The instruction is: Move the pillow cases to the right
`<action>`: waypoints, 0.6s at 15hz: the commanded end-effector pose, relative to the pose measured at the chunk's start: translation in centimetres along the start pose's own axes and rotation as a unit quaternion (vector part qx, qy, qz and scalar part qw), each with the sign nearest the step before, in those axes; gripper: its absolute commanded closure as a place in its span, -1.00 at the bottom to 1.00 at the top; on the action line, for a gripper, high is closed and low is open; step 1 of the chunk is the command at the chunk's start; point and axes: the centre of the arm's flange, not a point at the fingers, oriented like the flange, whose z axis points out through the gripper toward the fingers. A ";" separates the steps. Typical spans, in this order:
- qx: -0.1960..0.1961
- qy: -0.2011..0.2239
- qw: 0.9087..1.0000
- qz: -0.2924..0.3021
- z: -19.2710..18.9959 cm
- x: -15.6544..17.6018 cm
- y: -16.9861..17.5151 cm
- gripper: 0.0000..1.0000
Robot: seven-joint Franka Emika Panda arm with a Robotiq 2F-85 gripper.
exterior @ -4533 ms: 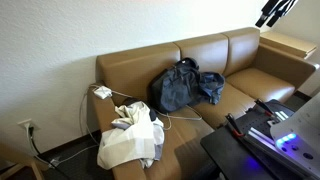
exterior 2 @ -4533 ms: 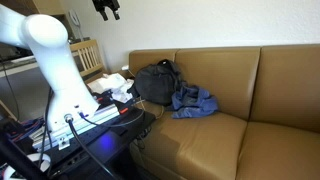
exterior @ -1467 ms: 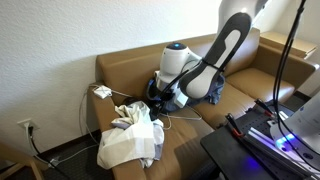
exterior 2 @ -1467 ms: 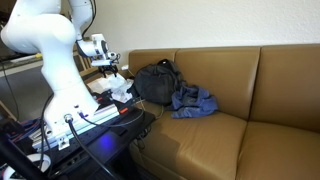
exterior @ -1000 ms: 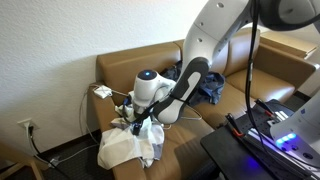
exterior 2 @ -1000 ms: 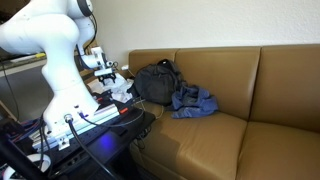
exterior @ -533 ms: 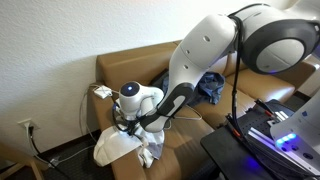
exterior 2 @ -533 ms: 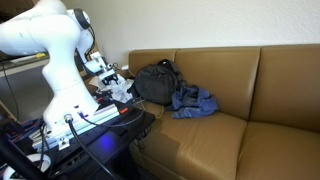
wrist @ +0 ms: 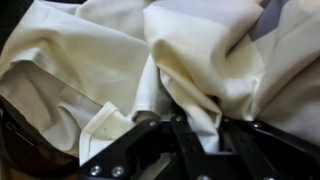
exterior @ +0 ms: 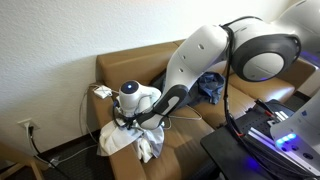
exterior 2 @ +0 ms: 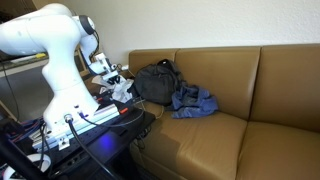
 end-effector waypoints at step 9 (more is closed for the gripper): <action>-0.060 0.180 0.951 0.244 -14.6 -5.0 6.7 0.93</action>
